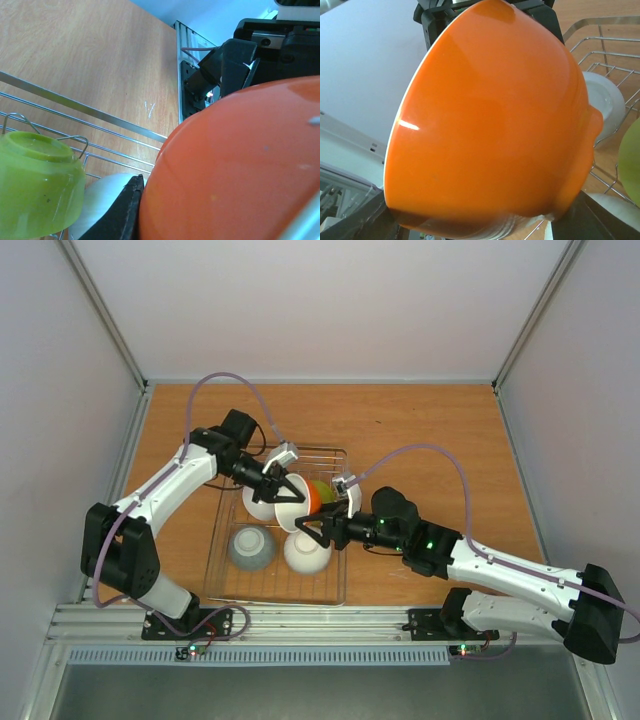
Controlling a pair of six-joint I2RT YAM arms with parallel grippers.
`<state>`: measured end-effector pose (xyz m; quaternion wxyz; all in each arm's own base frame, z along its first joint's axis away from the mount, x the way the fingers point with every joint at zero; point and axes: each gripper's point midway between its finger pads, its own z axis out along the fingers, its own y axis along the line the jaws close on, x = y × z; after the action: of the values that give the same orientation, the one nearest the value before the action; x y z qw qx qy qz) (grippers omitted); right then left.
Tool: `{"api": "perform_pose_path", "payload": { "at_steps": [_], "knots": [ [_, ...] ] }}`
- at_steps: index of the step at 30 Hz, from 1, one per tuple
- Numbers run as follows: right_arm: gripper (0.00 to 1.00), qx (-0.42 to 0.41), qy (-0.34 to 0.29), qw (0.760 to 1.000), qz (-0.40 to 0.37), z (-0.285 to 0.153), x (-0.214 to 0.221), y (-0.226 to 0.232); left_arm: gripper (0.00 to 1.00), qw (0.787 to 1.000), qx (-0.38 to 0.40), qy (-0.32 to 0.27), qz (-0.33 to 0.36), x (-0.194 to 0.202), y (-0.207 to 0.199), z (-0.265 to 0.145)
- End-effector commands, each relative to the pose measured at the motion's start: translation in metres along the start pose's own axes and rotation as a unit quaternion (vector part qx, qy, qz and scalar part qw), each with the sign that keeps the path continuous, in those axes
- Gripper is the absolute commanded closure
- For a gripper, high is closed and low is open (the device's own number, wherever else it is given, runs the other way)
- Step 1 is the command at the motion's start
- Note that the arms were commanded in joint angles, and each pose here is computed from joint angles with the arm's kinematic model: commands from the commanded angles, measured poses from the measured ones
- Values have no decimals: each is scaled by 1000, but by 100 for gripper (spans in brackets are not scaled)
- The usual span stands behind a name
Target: Load the bowls into the dish rack
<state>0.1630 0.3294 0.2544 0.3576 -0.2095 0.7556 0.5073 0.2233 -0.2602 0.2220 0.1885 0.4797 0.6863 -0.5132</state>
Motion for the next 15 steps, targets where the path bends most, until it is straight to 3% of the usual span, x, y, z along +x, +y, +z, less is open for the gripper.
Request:
{"api": "perform_pose_path", "payload": {
  "at_steps": [1, 2, 6, 12, 15],
  "knots": [
    [88, -73, -10, 996, -56, -5, -11, 35, 99, 998, 52, -22, -3, -12, -22, 2],
    [96, -70, -10, 996, -58, -6, -12, 35, 99, 998, 50, -22, -3, -12, -21, 2],
    [99, -38, -6, 997, -73, -12, -17, 30, 98, 999, 27, -17, -3, -13, -12, 3],
    [99, 25, 19, 994, -109, -25, -19, 17, 71, 1000, -24, -19, -4, -15, 1, 0],
    [99, 51, 26, 991, -123, -30, -20, 11, 46, 999, -46, -23, 2, -18, 3, -4]
  ]
}}
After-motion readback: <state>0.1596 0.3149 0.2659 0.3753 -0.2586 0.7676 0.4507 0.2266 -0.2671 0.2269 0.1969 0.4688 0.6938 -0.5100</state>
